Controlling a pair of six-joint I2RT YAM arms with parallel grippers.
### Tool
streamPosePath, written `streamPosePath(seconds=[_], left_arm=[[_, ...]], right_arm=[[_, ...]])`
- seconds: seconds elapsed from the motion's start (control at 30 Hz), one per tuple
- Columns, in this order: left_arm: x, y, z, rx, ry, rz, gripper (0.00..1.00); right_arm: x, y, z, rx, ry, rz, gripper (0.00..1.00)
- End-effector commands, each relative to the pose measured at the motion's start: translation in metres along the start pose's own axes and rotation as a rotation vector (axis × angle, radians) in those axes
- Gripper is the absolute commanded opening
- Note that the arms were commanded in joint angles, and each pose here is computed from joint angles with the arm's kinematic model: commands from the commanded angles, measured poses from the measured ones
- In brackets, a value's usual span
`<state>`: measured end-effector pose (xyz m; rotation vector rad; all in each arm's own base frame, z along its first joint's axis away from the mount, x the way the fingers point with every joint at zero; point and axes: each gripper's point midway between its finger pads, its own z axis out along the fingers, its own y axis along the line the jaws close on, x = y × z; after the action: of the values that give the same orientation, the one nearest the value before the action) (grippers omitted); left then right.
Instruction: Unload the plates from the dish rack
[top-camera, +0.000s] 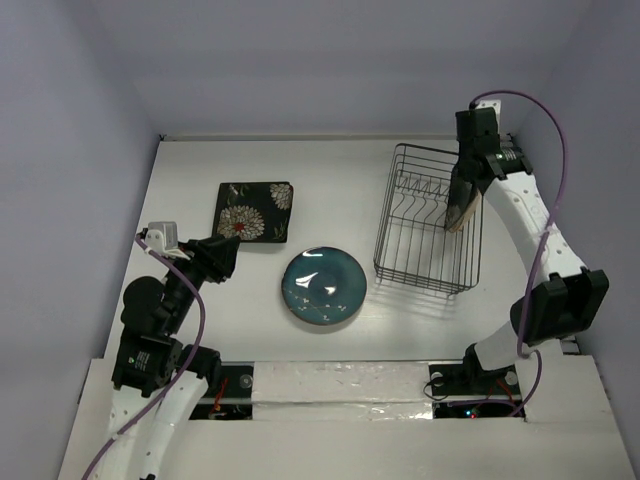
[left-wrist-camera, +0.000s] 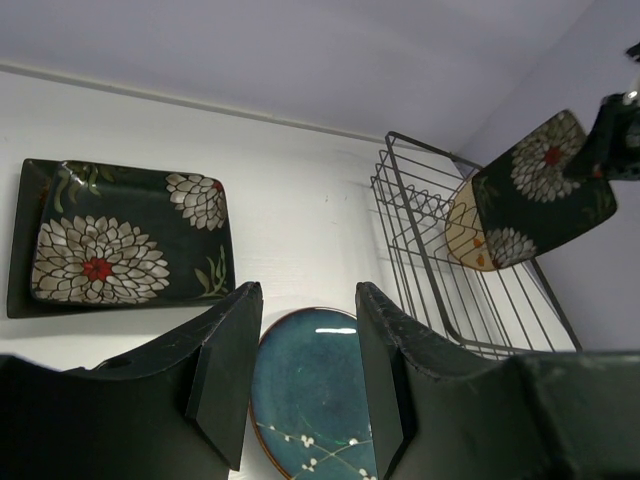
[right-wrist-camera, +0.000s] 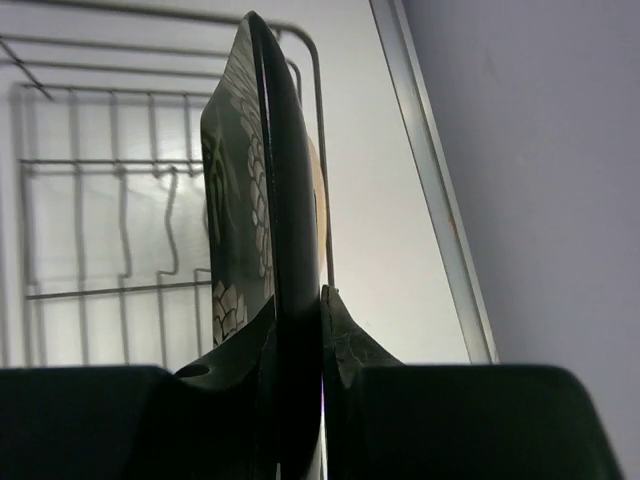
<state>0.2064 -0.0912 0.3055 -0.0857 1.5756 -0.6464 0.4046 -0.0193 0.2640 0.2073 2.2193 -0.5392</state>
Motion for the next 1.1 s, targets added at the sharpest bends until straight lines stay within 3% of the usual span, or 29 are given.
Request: streamPosePath(seconds=[0.0,0.23,0.47,0.53,0.57,0.67,0.83,0.97,1.07], left_arm=[[-0.005,-0.004,0.006,0.021,-0.019,0.007,0.39],[-0.005,-0.002,0.007,0.014,-0.019,0.007,0.39],[-0.005,-0.001,0.007,0.01,-0.018,0.006,0.39],[-0.005,-0.001,0.007,0.01,-0.018,0.006,0.39],[-0.005,-0.001,0.007,0.011,-0.016,0.006,0.39],[-0.004,-0.001,0.008,0.007,-0.014,0.006,0.39],[-0.004,-0.001,0.007,0.007,-0.016,0.006,0.39],[-0.005,-0.001,0.006,0.007,-0.021,0.007,0.39],[-0.005,-0.001,0.006,0.006,-0.02,0.006,0.39]], right_arm=[[-0.077,-0.023,-0.07,-0.046,-0.272,0.146,0.0],[-0.106,0.031,-0.145,-0.404,-0.44,0.269,0.0],[-0.117,0.165,-0.21,-0.964,-0.52,0.493,0.0],[-0.111,0.209,-0.225,-1.101,-0.461,0.565,0.0],[-0.121,0.219,-0.236,-1.162,-0.492,0.616,0.0],[-0.117,0.272,-0.241,-1.251,-0.408,0.709,0.0],[-0.111,0.344,-0.236,-1.314,-0.276,0.85,0.0],[-0.081,0.411,-0.211,-1.312,-0.147,0.875,0.0],[-0.074,0.434,-0.207,-1.333,-0.098,0.903,0.0]])
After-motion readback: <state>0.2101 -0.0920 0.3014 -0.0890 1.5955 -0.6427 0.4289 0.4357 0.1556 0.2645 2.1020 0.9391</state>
